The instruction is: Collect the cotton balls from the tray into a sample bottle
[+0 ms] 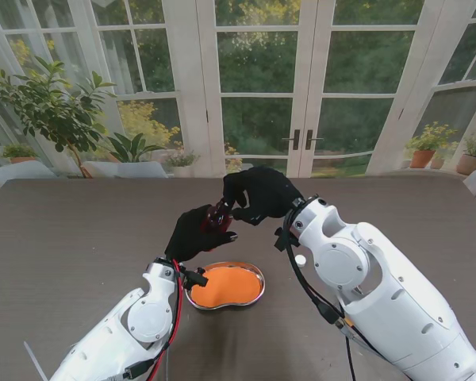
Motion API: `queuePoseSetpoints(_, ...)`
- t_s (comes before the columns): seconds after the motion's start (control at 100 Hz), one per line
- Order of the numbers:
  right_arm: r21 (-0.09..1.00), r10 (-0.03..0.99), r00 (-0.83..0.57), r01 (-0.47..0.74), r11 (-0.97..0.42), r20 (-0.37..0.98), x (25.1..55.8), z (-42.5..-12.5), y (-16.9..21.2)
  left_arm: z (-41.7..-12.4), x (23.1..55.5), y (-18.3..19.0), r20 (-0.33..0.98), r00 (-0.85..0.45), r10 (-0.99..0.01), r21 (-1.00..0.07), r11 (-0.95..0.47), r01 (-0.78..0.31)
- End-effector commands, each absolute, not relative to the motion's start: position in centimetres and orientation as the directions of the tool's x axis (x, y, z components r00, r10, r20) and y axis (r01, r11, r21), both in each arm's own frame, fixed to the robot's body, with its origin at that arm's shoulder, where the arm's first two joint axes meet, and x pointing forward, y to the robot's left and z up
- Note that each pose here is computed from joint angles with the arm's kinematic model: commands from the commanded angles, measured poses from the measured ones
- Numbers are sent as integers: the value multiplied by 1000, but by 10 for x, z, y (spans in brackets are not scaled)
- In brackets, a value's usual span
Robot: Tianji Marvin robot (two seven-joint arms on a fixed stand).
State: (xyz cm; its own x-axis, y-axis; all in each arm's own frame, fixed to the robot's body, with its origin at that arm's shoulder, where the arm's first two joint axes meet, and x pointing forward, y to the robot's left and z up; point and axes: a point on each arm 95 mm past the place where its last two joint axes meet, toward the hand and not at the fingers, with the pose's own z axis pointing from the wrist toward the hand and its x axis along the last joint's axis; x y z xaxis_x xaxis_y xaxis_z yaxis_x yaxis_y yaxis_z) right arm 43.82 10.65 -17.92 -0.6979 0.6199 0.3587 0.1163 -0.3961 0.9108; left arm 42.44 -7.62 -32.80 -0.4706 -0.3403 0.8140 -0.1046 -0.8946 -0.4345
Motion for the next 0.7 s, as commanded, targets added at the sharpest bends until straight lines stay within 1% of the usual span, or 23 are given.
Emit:
queuePoseSetpoints(0.0,914,611,-708,126,-385,354,434,-178,110,-324,426,-78,815,-475,-333,-432,-895,-112)
queuePoseSetpoints(0.46,921,603,-716,149,-360,352,434,-180,111,-324,427,-79,816,-475,-330,-429,-896,-115)
queuePoseSetpoints(0.69,921,605,-715,141,-364,349,434,-180,113,-324,427,-79,816,-475,-330,-430,-896,-116)
